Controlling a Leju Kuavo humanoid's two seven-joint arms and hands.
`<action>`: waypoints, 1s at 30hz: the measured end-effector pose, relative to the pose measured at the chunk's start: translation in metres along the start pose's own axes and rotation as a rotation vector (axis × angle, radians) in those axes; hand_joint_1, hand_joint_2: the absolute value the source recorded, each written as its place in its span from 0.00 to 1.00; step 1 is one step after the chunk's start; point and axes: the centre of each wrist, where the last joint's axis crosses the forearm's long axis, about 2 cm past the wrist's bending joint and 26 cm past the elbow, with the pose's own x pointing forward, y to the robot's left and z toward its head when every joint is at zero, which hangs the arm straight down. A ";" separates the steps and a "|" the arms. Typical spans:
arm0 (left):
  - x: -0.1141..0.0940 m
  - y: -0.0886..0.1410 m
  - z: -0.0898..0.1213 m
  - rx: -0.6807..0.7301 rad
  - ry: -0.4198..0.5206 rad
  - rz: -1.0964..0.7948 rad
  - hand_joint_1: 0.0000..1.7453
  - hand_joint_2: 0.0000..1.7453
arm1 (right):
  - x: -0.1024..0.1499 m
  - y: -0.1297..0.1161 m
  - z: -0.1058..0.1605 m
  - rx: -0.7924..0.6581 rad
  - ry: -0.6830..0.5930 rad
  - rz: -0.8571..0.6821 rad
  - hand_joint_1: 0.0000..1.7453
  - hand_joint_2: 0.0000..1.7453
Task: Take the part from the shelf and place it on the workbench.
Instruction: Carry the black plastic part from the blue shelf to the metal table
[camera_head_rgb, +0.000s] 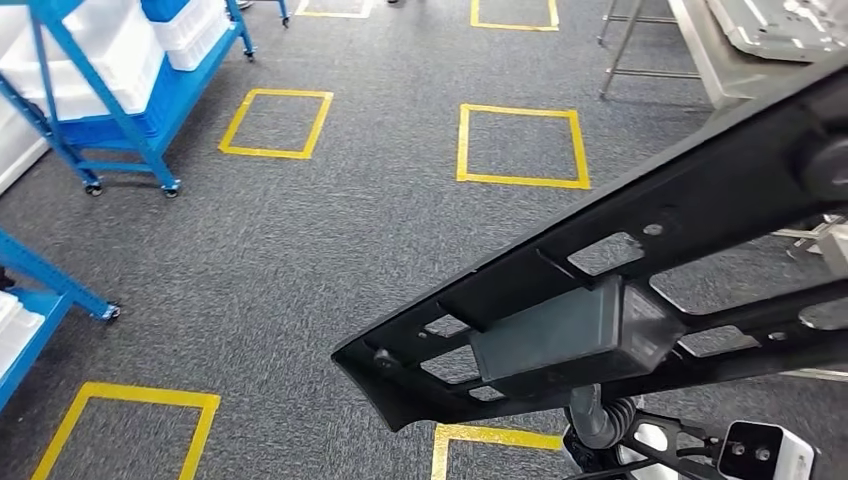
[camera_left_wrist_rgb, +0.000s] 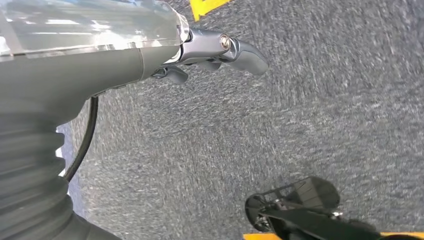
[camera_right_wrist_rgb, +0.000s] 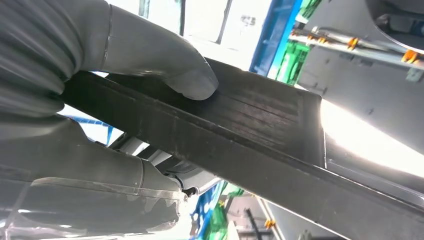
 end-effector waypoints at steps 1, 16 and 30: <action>0.000 0.000 0.000 -0.001 0.001 0.000 0.00 1.00 | 0.000 0.000 0.001 0.000 0.004 0.000 1.00 1.00; 0.004 -0.005 0.000 -0.008 -0.020 0.011 0.00 1.00 | -0.002 0.001 0.006 -0.017 0.033 0.016 1.00 1.00; 0.007 -0.010 0.000 -0.011 -0.039 0.028 0.00 1.00 | -0.004 0.000 -0.001 -0.019 0.009 -0.002 1.00 1.00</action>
